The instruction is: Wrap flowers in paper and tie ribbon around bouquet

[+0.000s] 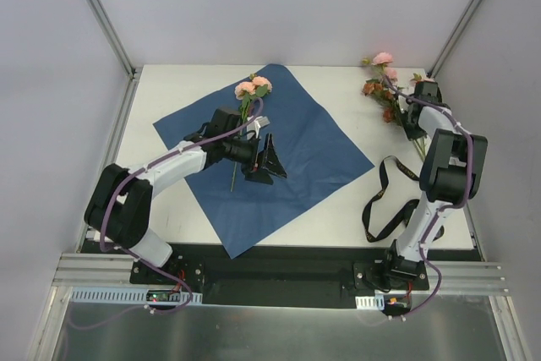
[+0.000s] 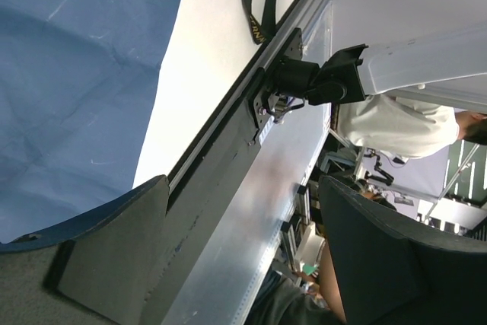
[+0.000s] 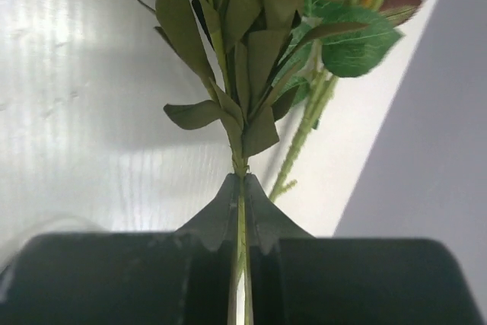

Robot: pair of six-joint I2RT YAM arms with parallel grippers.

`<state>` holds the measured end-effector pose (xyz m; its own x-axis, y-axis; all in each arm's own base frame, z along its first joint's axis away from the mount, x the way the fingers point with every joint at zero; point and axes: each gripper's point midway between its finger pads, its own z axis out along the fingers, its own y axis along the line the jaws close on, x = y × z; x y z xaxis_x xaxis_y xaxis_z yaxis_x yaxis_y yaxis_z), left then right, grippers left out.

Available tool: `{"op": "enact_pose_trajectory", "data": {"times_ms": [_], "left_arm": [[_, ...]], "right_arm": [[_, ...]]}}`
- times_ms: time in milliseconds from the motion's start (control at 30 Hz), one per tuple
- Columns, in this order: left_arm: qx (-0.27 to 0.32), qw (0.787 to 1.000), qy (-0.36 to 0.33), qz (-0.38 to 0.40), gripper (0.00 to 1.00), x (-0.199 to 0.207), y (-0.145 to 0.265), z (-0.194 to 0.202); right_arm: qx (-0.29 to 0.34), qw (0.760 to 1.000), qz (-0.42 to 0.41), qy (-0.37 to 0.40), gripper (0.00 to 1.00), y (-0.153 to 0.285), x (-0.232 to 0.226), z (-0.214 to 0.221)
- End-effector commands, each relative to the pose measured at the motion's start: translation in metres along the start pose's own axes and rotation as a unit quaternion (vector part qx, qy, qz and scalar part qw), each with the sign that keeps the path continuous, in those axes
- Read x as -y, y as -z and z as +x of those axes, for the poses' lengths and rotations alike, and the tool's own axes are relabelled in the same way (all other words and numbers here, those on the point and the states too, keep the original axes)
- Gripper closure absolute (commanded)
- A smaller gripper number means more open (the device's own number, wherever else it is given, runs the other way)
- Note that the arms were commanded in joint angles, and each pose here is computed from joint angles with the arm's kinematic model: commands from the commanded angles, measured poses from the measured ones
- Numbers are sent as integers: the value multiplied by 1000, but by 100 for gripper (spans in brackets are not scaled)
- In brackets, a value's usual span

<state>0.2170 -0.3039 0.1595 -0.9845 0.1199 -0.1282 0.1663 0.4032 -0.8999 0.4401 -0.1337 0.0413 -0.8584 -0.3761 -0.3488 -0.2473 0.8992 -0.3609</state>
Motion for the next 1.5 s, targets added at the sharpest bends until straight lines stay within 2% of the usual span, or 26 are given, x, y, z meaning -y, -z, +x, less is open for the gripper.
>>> {"op": "enact_pose_trajectory", "data": {"times_ms": [0,200,333,367,433,467,500,567,600,667,700,733,767,800,900,933,967,1067,1167,1200,1467], "left_arm": [[37,998,-47,7,21,26,18,1],[80,995,-59,-19,21,21,31,11],[104,992,-64,-29,21,18,40,12],[117,991,-62,-33,22,15,47,8],[140,988,-51,-44,23,7,60,6],[166,984,-38,-52,23,-1,73,-3],[183,981,-37,-51,23,0,83,-3],[205,977,-10,-63,23,-17,96,-1],[233,970,-9,-69,23,-19,111,-4],[252,963,17,-94,23,-37,120,3],[270,958,16,-99,23,-39,128,5],[271,956,27,-104,22,-47,127,11],[274,955,31,-106,22,-50,127,14],[277,954,33,-106,22,-50,128,19],[277,954,48,-104,22,-57,125,31],[274,954,55,-105,22,-62,122,36],[273,955,54,-101,23,-62,122,39],[270,956,56,-99,23,-65,119,46],[268,957,57,-99,22,-67,118,48],[268,956,54,-103,22,-69,118,48],[244,956,69,-145,23,-102,110,45]], "right_arm": [[81,993,83,6,100,75,29,-45],[132,983,114,-54,100,143,31,-53],[186,971,51,-140,100,180,-3,-65],[206,962,-5,-179,100,188,-32,-76],[233,942,-56,-233,100,206,-57,-86],[245,921,-130,-274,100,214,-100,-101],[254,907,-164,-294,99,222,-117,-108],[252,885,-216,-326,99,234,-166,-123],[233,866,-233,-376,99,238,-182,-129],[198,855,-259,-404,100,238,-228,-137],[194,838,-265,-436,100,245,-240,-148],[179,841,-265,-437,99,235,-260,-152],[187,843,-273,-423,100,243,-290,-158],[189,832,-285,-436,100,253,-303,-171],[154,840,-312,-416,100,239,-375,-179],[159,831,-330,-419,100,247,-389,-192],[140,842,-329,-403,100,229,-418,-188],[148,841,-351,-384,100,221,-459,-201],[164,850,-363,-343,99,220,-481,-212],[160,855,-356,-340,100,208,-485,-209],[171,867,-376,-280,100,187,-500,-209]]}}
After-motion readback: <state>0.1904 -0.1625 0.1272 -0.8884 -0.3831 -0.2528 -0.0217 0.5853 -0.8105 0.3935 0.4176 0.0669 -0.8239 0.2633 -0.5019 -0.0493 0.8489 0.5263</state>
